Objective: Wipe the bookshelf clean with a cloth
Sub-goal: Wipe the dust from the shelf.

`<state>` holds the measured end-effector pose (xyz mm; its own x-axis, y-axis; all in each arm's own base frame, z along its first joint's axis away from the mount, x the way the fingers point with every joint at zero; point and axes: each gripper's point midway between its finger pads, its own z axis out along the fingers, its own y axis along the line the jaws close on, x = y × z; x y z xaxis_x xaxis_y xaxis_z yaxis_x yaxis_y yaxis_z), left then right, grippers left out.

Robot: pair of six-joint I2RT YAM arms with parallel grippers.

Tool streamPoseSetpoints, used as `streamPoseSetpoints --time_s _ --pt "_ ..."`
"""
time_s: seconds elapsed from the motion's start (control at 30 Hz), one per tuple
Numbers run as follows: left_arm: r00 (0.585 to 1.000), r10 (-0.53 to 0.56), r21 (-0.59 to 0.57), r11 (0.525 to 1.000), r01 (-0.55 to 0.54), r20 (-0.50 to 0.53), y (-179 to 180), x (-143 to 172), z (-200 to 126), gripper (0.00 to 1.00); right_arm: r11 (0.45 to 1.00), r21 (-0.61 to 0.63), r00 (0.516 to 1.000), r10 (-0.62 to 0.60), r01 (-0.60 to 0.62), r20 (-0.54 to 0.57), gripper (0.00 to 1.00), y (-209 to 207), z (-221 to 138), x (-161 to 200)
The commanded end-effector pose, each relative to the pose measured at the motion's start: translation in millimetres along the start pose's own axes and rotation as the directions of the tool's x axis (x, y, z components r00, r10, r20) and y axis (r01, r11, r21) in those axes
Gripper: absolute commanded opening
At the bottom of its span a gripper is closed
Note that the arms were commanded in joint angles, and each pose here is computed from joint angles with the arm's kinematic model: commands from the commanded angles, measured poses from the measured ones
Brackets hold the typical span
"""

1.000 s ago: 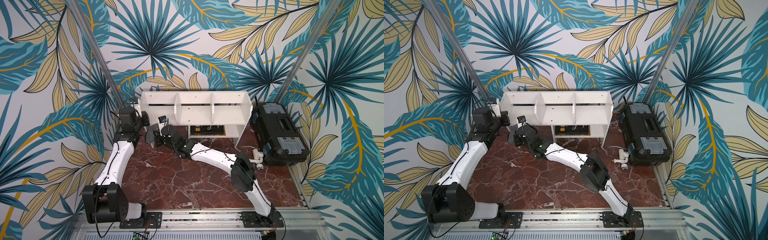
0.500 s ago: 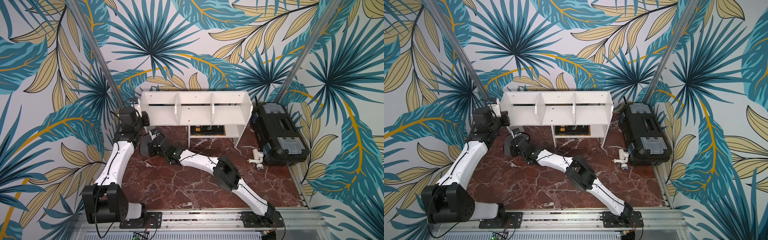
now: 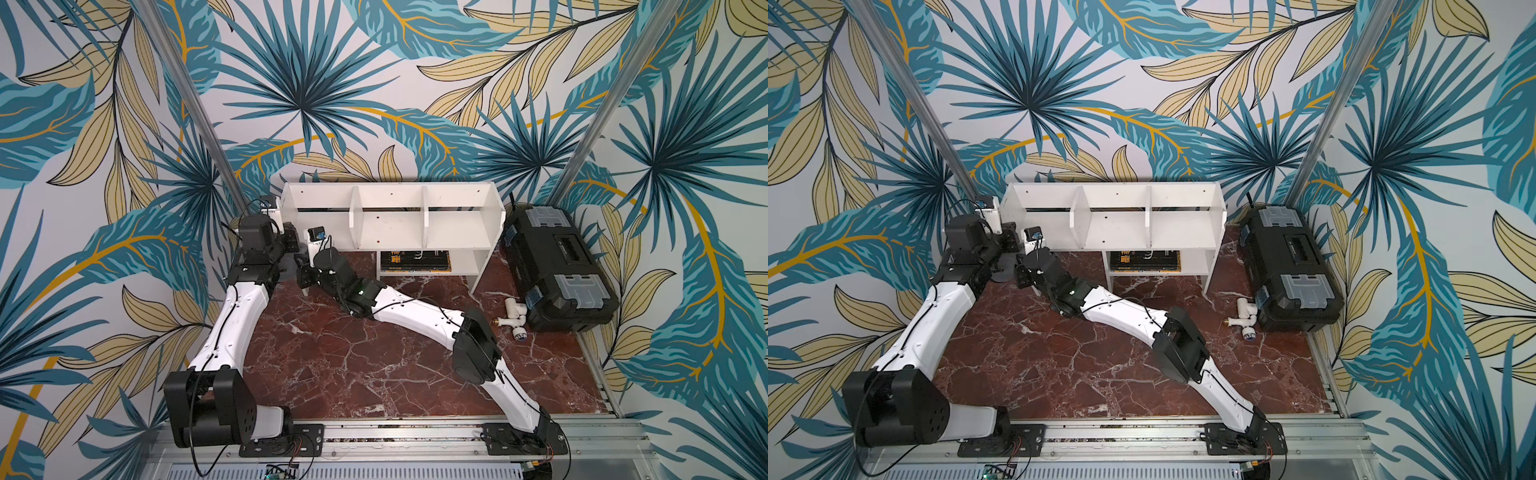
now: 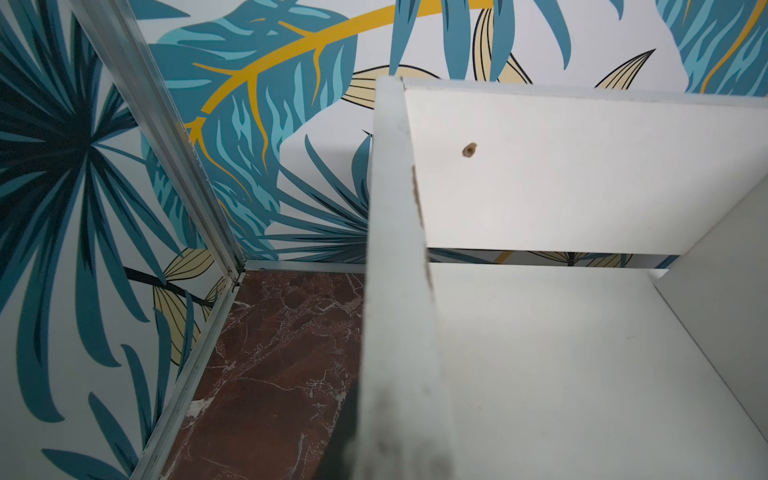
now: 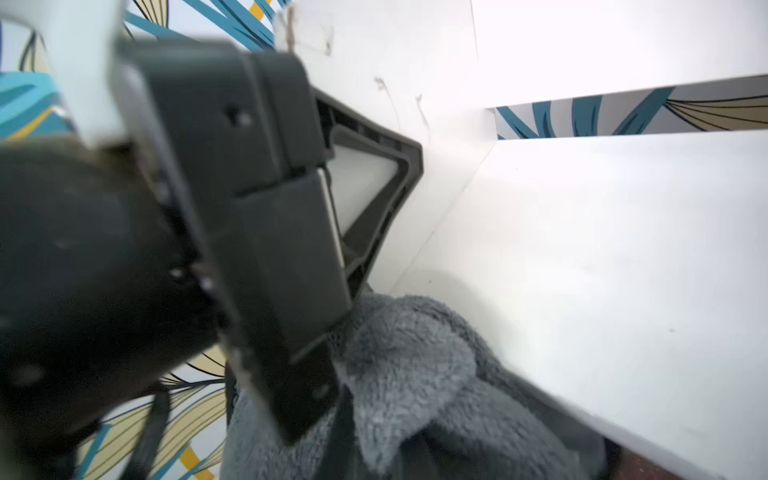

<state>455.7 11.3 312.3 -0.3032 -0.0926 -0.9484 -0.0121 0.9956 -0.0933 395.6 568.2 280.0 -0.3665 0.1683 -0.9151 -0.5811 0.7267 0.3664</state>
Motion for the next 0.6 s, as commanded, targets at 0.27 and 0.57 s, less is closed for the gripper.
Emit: streamPoseSetpoints --time_s 0.27,0.57 --pt "0.961 -0.114 0.14 0.978 0.153 -0.252 -40.2 66.5 -4.3 0.0 0.999 0.044 0.986 0.029 -0.022 -0.163 0.0 -25.0 19.6 116.7" --pt "0.961 -0.113 0.134 0.98 0.15 -0.251 -38.7 66.5 -4.4 0.0 1.0 0.012 0.999 0.016 -0.017 0.047 0.0 -8.0 -11.4 0.0"
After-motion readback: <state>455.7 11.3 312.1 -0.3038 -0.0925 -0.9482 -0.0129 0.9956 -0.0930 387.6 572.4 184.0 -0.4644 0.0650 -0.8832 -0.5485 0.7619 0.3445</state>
